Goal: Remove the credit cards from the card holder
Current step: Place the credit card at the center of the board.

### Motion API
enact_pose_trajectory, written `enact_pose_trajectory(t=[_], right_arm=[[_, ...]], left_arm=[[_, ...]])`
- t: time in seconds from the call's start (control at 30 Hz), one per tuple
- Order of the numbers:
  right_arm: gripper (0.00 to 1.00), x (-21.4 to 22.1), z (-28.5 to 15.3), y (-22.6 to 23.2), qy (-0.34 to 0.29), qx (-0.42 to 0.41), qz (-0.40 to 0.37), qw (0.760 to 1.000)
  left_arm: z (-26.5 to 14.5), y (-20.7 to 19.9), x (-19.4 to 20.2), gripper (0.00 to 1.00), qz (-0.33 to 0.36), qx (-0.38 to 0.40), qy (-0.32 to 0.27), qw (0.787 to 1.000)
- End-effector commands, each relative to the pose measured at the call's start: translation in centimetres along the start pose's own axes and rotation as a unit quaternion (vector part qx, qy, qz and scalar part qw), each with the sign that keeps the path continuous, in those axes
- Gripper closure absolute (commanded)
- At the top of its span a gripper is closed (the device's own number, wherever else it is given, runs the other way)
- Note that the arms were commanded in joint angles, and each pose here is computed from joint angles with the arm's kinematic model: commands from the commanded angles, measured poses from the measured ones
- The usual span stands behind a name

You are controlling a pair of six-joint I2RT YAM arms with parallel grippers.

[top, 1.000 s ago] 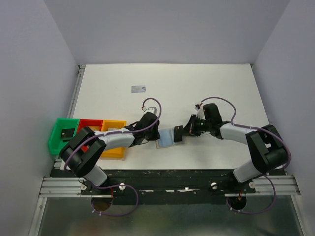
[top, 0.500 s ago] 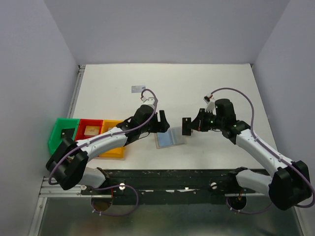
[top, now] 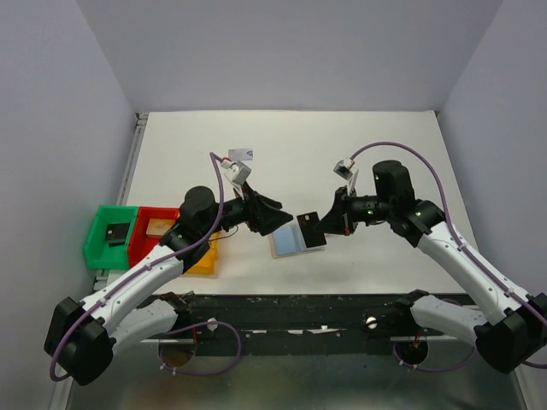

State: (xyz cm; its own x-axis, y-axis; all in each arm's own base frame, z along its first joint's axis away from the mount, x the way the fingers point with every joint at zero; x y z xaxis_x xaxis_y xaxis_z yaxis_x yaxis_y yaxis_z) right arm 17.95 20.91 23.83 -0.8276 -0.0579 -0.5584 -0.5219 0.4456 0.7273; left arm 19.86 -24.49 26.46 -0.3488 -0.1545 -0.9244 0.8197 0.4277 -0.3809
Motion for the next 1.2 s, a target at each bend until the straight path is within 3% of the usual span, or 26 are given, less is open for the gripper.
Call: enact_pose_trajectory(t=[0.0,0.23,0.5,0.73,1.03,1.17], right_arm=[[1.00,1.1,-0.7,3.5,0.069,-0.064,-0.034,0.995],[1.00,1.9,-0.9,5.9,0.116,-0.102,-0.053,0.987],[1.00,2.1,-1.2,6.4,0.121,-0.117,-0.056,0.984],[1.00,2.0,-1.1,7.0,0.127,-0.126,-0.061,0.982],[1.00,1.8,-1.0,7.4,0.133,-0.123,-0.070,0.981],[1.00,1.8,-1.0,7.5,0.133,-0.124,-0.071,0.981]], left_arm=[[-1.2,-4.5,-0.4,0.24,0.034,0.171,0.022,0.984],[-1.7,-6.0,-0.5,0.30,0.044,0.239,0.025,0.970],[-1.9,-6.8,-0.6,0.41,0.040,0.281,0.026,0.959],[-1.7,-6.9,0.0,0.43,0.023,0.302,0.040,0.952],[-1.5,-7.4,0.7,0.65,0.017,0.322,0.057,0.945],[-1.4,-7.7,1.0,0.92,0.017,0.329,0.062,0.942]])
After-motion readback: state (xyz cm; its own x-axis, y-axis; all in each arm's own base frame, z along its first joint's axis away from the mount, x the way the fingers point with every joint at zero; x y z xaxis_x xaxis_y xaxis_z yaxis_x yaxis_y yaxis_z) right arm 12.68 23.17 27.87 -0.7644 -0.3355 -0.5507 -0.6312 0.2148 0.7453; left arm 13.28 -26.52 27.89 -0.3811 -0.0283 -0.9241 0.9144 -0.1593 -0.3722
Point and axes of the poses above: each gripper's point midway between its finger pads, its own z axis out along the fingers, its own y axis along the line the jaws close on, x = y × z, the point moved 4 cm from there along -z, back along the fingers, and after that the axes turned 12 degrees about z, right-handed, at the moved point
